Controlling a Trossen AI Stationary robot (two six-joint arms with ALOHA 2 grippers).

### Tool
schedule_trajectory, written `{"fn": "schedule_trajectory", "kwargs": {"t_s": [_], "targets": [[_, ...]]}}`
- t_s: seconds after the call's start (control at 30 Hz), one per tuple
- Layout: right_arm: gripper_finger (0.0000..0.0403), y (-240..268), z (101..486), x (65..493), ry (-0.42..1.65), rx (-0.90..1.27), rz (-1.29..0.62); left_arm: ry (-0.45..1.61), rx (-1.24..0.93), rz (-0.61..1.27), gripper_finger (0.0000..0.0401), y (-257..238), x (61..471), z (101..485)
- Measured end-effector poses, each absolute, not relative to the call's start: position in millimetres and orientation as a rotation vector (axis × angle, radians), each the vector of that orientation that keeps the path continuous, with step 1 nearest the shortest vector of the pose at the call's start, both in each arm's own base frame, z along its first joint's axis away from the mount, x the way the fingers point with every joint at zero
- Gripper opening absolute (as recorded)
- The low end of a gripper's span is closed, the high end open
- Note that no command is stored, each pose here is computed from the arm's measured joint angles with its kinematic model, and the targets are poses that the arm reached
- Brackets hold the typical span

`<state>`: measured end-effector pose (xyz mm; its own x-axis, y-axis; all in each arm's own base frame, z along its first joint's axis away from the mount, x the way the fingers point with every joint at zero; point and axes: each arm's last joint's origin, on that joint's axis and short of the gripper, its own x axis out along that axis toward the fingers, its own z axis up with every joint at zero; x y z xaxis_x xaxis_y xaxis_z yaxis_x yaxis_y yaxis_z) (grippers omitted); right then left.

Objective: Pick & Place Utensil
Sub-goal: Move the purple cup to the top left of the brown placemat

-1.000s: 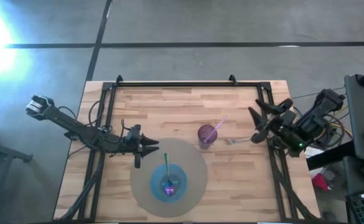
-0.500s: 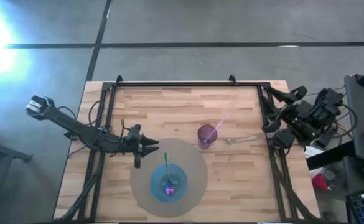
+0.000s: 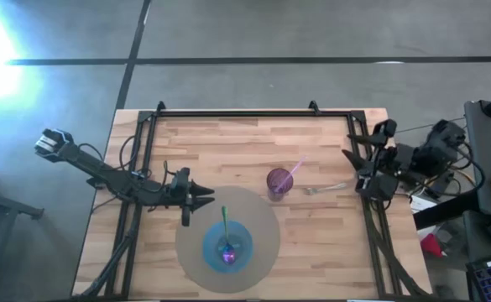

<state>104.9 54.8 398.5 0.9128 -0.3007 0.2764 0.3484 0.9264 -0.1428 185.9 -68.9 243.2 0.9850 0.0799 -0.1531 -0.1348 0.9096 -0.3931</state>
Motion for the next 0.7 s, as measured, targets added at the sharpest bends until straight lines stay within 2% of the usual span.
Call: {"fn": "schedule_trajectory", "kwargs": {"t_s": [0.2,0.37,0.53,0.7], "targets": [[0.0183,46,408,101,-0.093,-0.156,-0.313,0.135,-0.414,0.111,0.012,-69,186,243],[0.0183,32,412,84,0.091,0.002,-0.296,0.135,-0.414,0.111,0.012,-69,186,243],[0.0183,27,406,75,0.245,0.103,-0.285,0.135,-0.414,0.111,0.012,-69,186,243],[0.0183,32,397,79,0.337,0.107,-0.21,0.134,-0.415,0.114,0.012,-68,186,243]]}}
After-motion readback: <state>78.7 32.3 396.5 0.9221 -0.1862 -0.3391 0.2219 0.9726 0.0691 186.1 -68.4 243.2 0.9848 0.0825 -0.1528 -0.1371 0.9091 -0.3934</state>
